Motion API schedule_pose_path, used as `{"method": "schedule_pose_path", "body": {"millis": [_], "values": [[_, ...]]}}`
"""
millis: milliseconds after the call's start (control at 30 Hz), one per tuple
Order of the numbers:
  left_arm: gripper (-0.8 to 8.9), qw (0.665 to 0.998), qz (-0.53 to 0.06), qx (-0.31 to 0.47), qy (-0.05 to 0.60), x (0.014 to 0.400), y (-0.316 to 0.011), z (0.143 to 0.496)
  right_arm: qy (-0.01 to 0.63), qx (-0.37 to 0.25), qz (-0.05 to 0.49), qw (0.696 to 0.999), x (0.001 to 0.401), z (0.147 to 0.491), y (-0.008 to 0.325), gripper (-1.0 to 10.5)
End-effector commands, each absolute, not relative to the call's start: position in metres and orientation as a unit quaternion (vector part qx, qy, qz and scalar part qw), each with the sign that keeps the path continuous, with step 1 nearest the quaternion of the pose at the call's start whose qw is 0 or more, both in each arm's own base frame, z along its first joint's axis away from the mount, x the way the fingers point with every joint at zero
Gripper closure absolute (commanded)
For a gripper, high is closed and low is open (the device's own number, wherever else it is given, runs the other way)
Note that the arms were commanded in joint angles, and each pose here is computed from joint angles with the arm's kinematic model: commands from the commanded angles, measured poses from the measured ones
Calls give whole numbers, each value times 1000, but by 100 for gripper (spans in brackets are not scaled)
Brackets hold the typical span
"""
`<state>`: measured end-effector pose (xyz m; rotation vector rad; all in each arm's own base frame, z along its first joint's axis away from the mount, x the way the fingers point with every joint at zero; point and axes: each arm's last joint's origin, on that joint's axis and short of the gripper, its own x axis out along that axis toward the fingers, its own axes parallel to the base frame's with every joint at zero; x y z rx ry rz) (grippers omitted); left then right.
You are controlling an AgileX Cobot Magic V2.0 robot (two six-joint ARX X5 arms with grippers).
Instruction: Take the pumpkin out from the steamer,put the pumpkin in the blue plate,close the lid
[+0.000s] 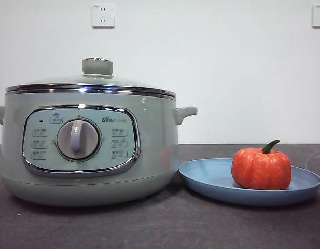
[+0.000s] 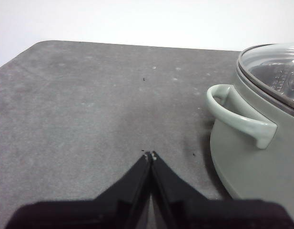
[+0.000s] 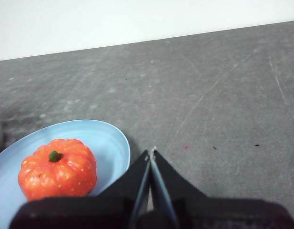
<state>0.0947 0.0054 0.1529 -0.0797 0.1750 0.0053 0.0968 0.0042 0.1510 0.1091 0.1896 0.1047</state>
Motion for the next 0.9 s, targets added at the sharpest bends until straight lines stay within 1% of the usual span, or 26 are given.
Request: {"method": "schedule_pose_path", "body": {"millis": [33,900], "values": [[817,995,5,-46,93,95,6,148,105,60,50,991,97,147,4,946],[817,995,5,-46,93,95,6,148,105,60,50,991,97,147,4,946]]}}
